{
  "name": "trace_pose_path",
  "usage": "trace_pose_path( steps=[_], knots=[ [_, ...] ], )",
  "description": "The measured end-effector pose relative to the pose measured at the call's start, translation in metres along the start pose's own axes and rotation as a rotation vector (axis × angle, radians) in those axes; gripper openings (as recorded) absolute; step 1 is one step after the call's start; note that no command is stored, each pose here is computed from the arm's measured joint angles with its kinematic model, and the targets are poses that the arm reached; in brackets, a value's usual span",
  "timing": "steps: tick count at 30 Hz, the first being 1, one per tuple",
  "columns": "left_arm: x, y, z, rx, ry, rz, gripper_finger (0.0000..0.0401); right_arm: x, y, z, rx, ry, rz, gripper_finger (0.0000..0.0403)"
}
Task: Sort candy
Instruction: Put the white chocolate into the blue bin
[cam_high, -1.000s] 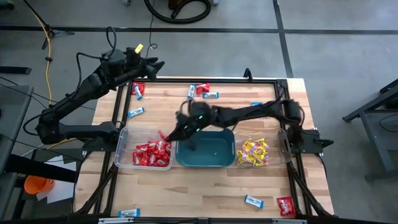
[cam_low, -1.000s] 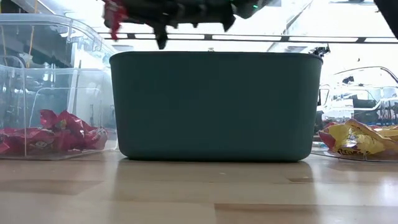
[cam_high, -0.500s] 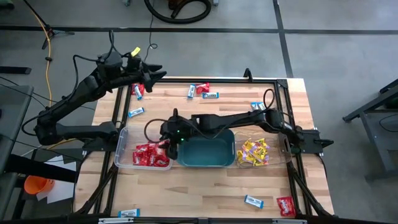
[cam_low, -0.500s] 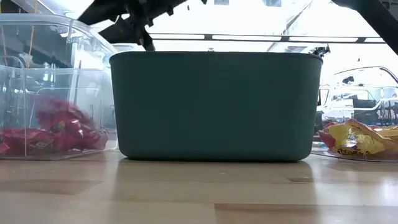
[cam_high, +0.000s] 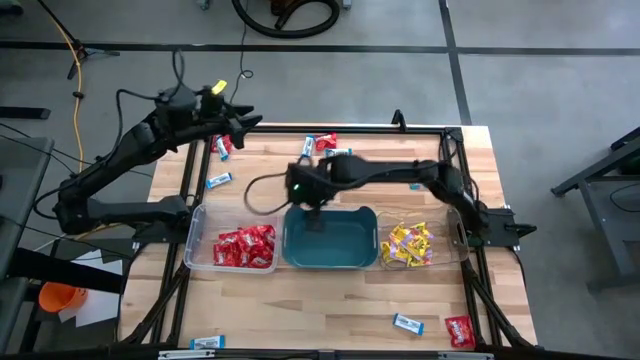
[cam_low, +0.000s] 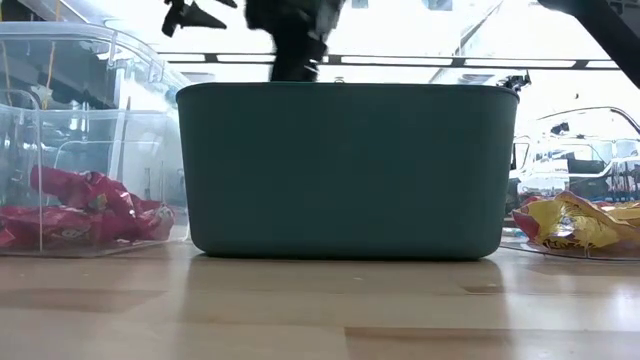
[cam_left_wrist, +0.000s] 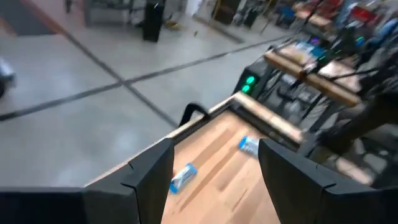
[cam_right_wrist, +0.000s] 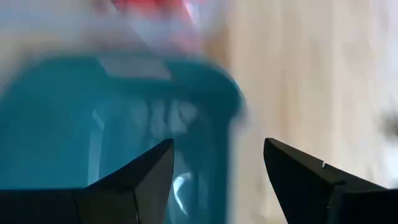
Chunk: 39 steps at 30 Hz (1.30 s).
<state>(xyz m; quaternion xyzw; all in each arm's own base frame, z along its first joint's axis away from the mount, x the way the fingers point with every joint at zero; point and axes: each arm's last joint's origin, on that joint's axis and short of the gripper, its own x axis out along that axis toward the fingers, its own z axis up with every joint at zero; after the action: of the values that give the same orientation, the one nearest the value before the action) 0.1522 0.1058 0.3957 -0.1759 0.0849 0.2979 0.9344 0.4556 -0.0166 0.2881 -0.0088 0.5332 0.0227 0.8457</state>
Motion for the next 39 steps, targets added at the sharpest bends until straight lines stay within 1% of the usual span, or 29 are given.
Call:
trace_pose_path(
  steps=[2,4,6,7,8,9,11,12,13,14,15,17,19,21,23,26,29,32,35,39],
  knots=[
    [0.01,0.002,-0.004,0.005,0.041,0.018,0.0221,-0.004,-0.012,-0.017,0.02,0.055,0.001,0.0243],
    [0.02,0.004,-0.008,0.014,0.085,0.048,0.0221,-0.011,-0.022,-0.036,0.054,0.076,-0.001,0.0243],
    [0.031,0.007,-0.014,0.017,0.133,0.111,0.0221,-0.025,-0.029,-0.058,0.109,0.046,-0.005,0.0243],
    [0.037,0.01,-0.018,0.014,0.166,0.175,0.0221,-0.032,-0.031,-0.07,0.144,0.025,-0.012,0.0243],
    [0.042,0.015,-0.024,0.005,0.201,0.276,0.0221,-0.04,-0.033,-0.083,0.183,-0.003,-0.017,0.0243],
    [0.048,0.021,-0.031,0.003,0.246,0.403,0.0221,-0.046,-0.034,-0.096,0.228,-0.03,-0.025,0.0243],
    [0.058,0.036,-0.045,0.043,0.336,0.673,0.0221,-0.057,-0.033,-0.122,0.338,-0.095,-0.043,0.0243],
    [0.064,0.046,-0.051,0.067,0.388,0.774,0.0221,-0.062,-0.032,-0.133,0.392,-0.133,-0.046,0.0243],
    [0.07,0.055,-0.057,0.081,0.447,0.838,0.0221,-0.067,-0.029,-0.144,0.446,-0.177,-0.041,0.0243],
    [0.078,0.066,-0.063,0.077,0.511,0.872,0.0221,-0.071,-0.027,-0.154,0.494,-0.217,-0.032,0.0243],
    [0.086,0.076,-0.069,0.054,0.574,0.878,0.0221,-0.074,-0.024,-0.163,0.54,-0.25,-0.021,0.0243],
    [0.103,0.097,-0.082,-0.021,0.692,0.848,0.0221,-0.077,-0.018,-0.179,0.616,-0.31,0.003,0.0243],
    [0.118,0.116,-0.096,-0.076,0.783,0.848,0.0221,-0.08,-0.014,-0.19,0.677,-0.368,0.016,0.0243],
    [0.129,0.131,-0.11,-0.122,0.849,0.892,0.0221,-0.082,-0.01,-0.198,0.721,-0.403,0.023,0.0243],
    [0.136,0.141,-0.121,-0.167,0.882,0.943,0.0221,-0.082,-0.007,-0.204,0.749,-0.405,0.032,0.0243],
    [0.142,0.15,-0.129,-0.194,0.865,1.035,0.0221,-0.083,-0.002,-0.207,0.75,-0.406,0.042,0.0243],
    [0.144,0.152,-0.131,-0.225,0.796,1.128,0.0221,-0.082,0.002,-0.206,0.737,-0.4,0.051,0.0243],
    [0.138,0.153,-0.14,-0.297,0.718,1.196,0.0221,-0.082,0.004,-0.206,0.729,-0.397,0.056,0.0243],
    [0.128,0.153,-0.156,-0.385,0.674,1.218,0.0221,-0.082,0.005,-0.206,0.72,-0.395,0.059,0.0243],
    [0.123,0.156,-0.173,-0.445,0.622,1.181,0.0221,-0.082,0.005,-0.206,0.718,-0.395,0.058,0.0243]
  ],
)
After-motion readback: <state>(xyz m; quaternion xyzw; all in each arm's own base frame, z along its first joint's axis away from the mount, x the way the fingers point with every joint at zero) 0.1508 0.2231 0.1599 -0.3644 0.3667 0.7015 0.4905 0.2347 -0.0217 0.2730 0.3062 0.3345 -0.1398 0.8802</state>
